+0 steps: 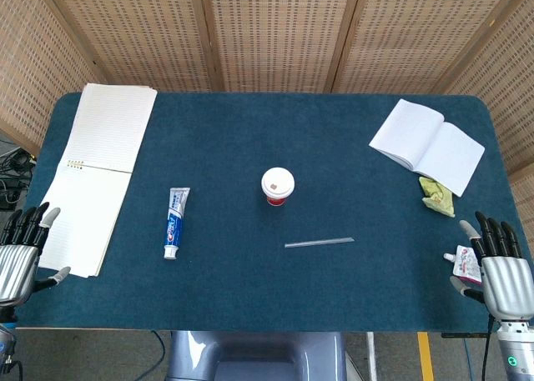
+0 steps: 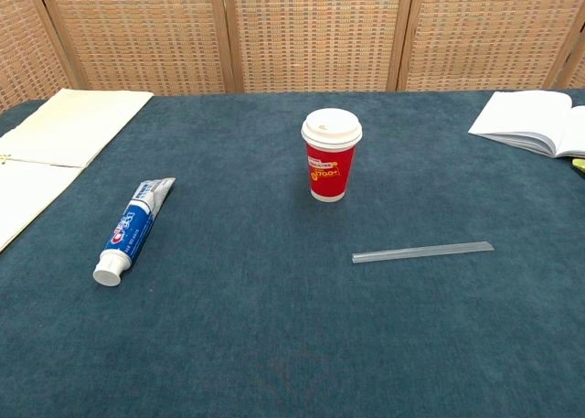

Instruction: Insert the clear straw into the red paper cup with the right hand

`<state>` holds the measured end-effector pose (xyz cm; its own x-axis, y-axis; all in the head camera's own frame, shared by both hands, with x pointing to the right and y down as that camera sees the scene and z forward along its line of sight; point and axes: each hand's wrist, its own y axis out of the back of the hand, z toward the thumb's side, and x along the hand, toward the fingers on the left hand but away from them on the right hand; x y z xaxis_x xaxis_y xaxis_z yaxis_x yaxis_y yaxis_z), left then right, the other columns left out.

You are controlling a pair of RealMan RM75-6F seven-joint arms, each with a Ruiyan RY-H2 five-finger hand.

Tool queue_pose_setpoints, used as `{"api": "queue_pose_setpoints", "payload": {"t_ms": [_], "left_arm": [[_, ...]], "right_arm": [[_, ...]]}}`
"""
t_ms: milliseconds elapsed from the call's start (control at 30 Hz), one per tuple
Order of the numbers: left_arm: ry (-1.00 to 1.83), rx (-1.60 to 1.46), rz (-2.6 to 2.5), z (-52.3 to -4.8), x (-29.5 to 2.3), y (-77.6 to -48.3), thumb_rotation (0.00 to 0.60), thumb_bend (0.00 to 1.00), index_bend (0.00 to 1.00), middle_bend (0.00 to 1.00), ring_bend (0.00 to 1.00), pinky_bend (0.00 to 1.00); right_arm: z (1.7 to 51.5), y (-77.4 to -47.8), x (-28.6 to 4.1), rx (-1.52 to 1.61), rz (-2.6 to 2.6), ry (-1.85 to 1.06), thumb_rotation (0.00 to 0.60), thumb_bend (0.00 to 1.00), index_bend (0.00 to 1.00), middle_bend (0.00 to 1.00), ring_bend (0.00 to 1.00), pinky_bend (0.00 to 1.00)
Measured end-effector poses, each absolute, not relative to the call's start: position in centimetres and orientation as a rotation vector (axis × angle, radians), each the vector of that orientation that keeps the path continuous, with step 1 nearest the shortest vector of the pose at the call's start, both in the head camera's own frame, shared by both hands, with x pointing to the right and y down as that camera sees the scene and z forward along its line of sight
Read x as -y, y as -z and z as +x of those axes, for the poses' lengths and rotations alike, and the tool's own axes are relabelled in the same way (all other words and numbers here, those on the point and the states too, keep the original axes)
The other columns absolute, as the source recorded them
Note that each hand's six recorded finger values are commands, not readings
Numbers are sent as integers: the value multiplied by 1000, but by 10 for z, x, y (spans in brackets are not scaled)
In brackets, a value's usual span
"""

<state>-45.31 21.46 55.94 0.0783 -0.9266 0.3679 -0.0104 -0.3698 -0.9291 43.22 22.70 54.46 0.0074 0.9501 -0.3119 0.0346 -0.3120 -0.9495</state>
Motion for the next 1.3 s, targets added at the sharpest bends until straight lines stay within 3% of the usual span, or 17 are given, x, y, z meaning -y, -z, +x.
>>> {"api": "queue_pose_setpoints", "payload": {"t_ms": [733, 1067, 1300], "left_arm": [[1414, -956, -1537, -454, -215, -559, 600, 130, 0, 0, 0, 0], [1435, -963, -1542, -458, -213, -562, 600, 130, 0, 0, 0, 0], [1437, -975, -1541, -460, -211, -564, 600, 131, 0, 0, 0, 0]], "right_arm": [[431, -545, -226, 1091, -1469, -1428, 600, 150, 188, 0, 0, 0], [409, -555, -215, 1090, -1531, -1374, 600, 149, 313, 0, 0, 0], [353, -579, -187, 1009, -1631, -1298, 600, 149, 411, 38, 0, 0]]}}
